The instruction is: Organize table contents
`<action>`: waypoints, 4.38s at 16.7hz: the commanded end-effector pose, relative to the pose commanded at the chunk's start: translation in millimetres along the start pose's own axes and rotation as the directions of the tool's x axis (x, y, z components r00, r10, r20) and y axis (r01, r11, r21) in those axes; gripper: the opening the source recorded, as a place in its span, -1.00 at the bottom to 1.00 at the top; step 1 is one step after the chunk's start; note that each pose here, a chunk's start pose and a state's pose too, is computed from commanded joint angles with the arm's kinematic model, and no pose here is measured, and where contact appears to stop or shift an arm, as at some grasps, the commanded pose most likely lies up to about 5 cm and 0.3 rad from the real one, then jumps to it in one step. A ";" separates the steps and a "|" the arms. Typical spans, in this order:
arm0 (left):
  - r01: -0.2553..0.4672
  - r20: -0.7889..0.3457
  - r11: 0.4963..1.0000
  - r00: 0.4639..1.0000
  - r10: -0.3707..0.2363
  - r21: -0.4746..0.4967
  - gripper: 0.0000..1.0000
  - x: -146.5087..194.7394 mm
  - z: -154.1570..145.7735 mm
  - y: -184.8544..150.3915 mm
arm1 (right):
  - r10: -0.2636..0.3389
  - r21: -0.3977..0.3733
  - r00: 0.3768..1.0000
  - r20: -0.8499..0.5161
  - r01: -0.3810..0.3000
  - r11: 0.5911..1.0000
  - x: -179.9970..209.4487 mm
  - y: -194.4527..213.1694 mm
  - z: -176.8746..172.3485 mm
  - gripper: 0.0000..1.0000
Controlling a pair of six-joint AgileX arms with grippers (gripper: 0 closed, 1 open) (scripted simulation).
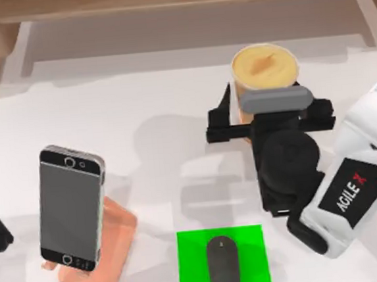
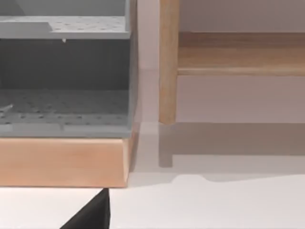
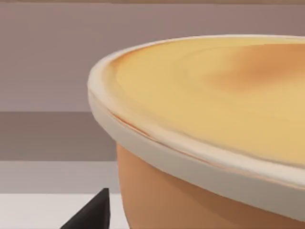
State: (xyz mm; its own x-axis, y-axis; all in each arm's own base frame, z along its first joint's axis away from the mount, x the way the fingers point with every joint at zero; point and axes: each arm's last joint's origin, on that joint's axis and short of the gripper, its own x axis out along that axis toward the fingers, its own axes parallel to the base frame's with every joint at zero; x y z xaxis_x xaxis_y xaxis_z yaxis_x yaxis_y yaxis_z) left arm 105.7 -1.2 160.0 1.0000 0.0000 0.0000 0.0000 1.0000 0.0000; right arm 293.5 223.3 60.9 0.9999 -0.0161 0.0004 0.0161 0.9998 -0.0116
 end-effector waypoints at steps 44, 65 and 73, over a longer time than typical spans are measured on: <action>0.000 0.000 1.000 1.000 0.000 0.000 1.00 0.0 0.0 0.0 | -0.010 0.170 0.991 0.132 -0.012 0.985 57.5 46.0 124.7 -1.00; 0.000 0.000 1.000 1.000 0.000 0.000 1.00 0.0 0.0 0.0 | 0.011 0.008 1.000 0.012 -0.011 1.000 163.9 -12.7 178.2 -1.00; 0.000 0.000 1.000 1.000 0.000 0.000 1.00 0.0 0.0 0.0 | 0.078 -0.149 0.995 0.064 -0.068 0.986 137.2 42.1 186.8 -1.00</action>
State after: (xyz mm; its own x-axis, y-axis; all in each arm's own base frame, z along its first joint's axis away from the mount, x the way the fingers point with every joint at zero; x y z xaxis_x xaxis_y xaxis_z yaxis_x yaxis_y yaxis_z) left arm 105.7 -1.2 160.0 1.0000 0.0000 0.0000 0.0000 1.0000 0.0000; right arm 431.3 265.3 247.3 0.9960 0.0628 0.0631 -0.0520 0.9857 -0.1605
